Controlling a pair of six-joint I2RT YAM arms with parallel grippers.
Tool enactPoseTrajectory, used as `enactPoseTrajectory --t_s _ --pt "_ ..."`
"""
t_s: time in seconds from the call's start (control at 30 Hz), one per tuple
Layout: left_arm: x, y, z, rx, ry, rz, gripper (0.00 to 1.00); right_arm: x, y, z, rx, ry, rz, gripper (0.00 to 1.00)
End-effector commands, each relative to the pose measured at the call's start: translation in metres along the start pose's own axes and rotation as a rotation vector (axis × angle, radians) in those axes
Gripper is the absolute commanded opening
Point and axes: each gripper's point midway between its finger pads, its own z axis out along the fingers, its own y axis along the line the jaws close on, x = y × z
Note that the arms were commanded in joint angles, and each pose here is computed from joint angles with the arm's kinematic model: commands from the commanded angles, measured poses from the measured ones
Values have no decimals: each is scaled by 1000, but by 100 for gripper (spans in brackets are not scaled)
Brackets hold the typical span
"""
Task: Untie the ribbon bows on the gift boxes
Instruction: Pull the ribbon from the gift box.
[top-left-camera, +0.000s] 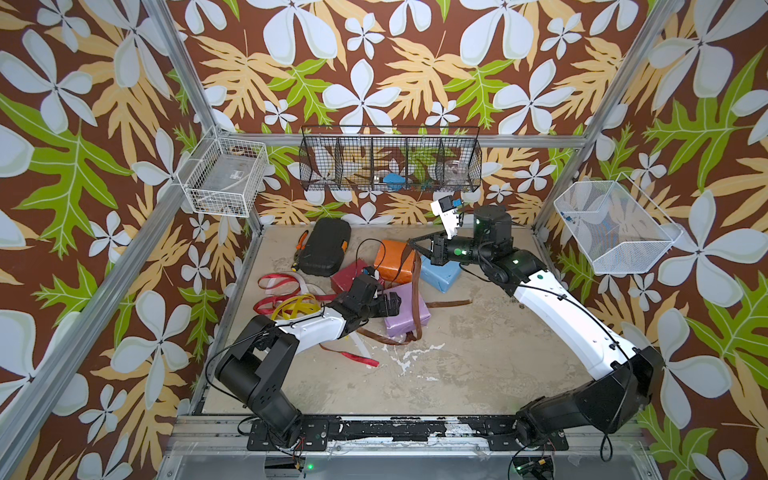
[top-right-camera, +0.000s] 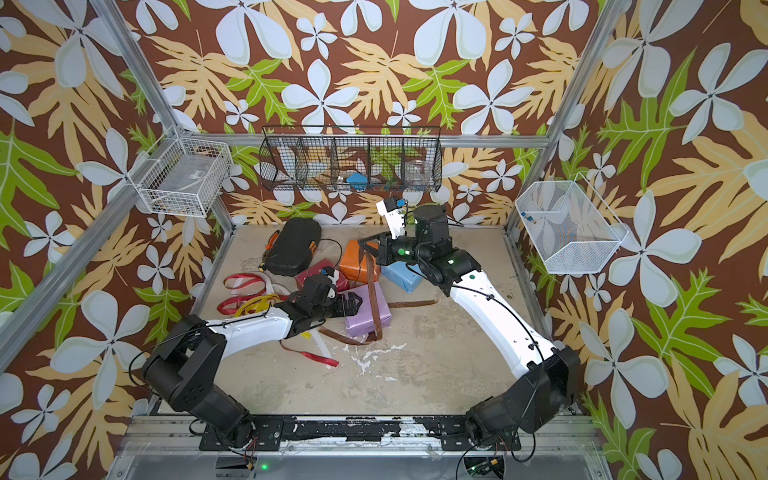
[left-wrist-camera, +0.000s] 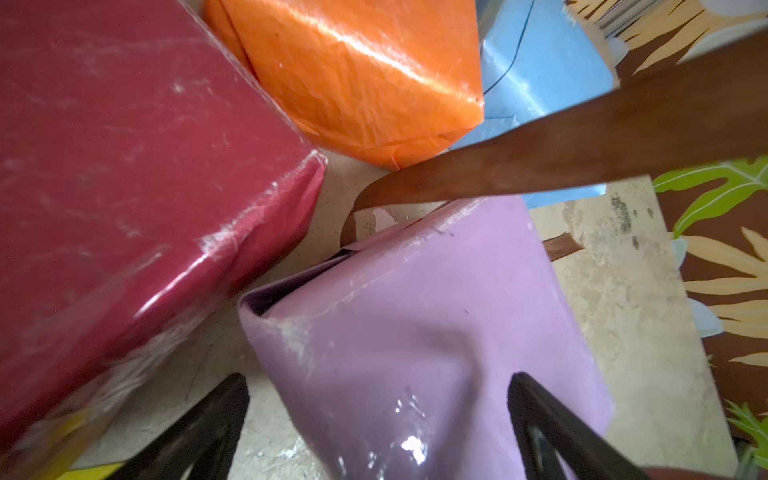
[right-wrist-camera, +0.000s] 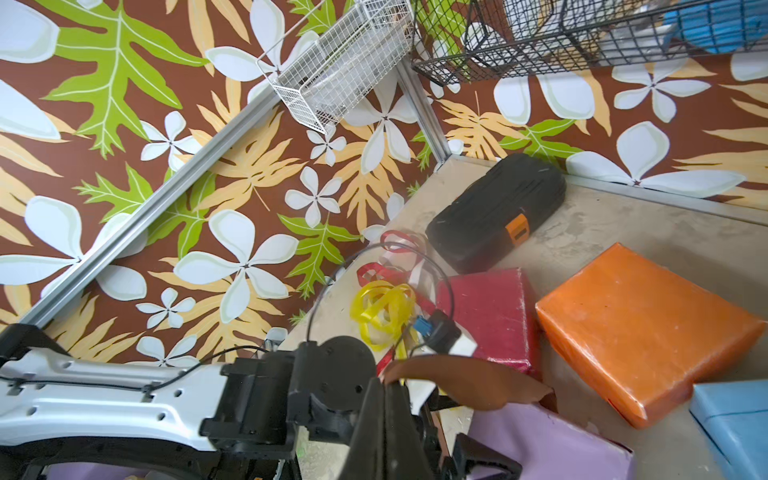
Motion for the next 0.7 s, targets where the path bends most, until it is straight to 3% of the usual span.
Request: enactPoseTrajectory --t_s 0.0,0.17,0.67 --pt "-1 4 7 -31 -22 42 100 -11 14 -3 -51 -30 -15 0" --pt "16 13 17 -75 22 72 100 -24 27 -10 -77 -58 -29 0" --pt "40 22 30 -99 128 92 100 -116 98 -64 -111 -255 -172 0"
